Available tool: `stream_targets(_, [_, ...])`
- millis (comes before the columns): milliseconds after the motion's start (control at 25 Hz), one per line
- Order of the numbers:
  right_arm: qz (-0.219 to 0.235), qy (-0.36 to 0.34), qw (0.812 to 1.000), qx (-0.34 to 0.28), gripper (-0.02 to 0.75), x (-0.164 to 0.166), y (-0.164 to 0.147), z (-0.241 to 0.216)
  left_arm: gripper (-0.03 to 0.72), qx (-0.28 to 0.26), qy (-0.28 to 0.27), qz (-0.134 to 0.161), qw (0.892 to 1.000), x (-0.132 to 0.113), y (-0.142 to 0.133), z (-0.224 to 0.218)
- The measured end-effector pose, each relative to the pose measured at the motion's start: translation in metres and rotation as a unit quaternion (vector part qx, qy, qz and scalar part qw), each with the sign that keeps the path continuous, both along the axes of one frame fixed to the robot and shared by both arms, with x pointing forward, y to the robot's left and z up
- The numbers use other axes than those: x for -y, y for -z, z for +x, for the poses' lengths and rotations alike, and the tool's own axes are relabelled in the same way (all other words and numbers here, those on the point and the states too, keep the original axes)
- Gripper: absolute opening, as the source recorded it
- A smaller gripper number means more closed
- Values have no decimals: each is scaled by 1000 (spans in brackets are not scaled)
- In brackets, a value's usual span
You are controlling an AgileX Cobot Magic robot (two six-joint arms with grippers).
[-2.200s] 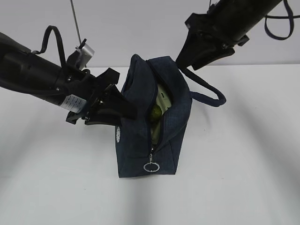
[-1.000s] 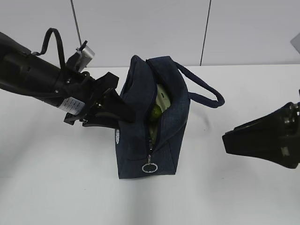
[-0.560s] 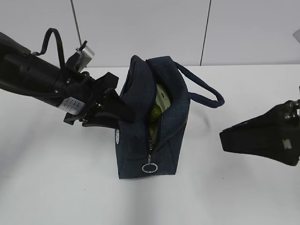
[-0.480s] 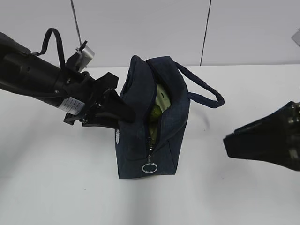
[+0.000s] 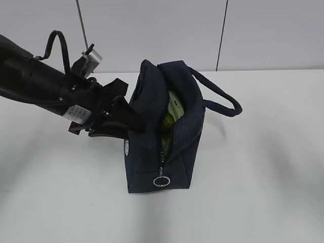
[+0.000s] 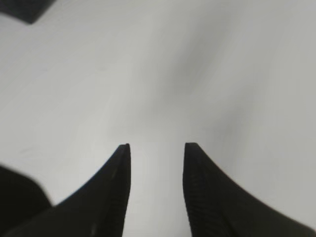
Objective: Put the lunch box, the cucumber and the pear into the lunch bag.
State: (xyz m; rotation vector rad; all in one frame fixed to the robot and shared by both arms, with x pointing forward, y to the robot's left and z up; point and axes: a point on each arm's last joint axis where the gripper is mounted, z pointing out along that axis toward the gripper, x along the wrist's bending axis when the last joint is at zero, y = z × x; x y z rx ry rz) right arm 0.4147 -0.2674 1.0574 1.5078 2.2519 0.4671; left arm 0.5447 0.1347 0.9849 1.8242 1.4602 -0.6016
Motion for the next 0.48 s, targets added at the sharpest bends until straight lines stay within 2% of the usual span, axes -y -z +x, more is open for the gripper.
stream_targets(120, [-9,50,997,62,284,6,-6,10,237,0,0,0,1000,0,0,0])
stream_targets(240, [39,61,991,111,284,1,-12,17,237,1,-1,0,1000,0,0,0])
stream_targets(480, [105,-9,985,138,284,-25,3,14,238,2,-2,1,1000,0,0,0])
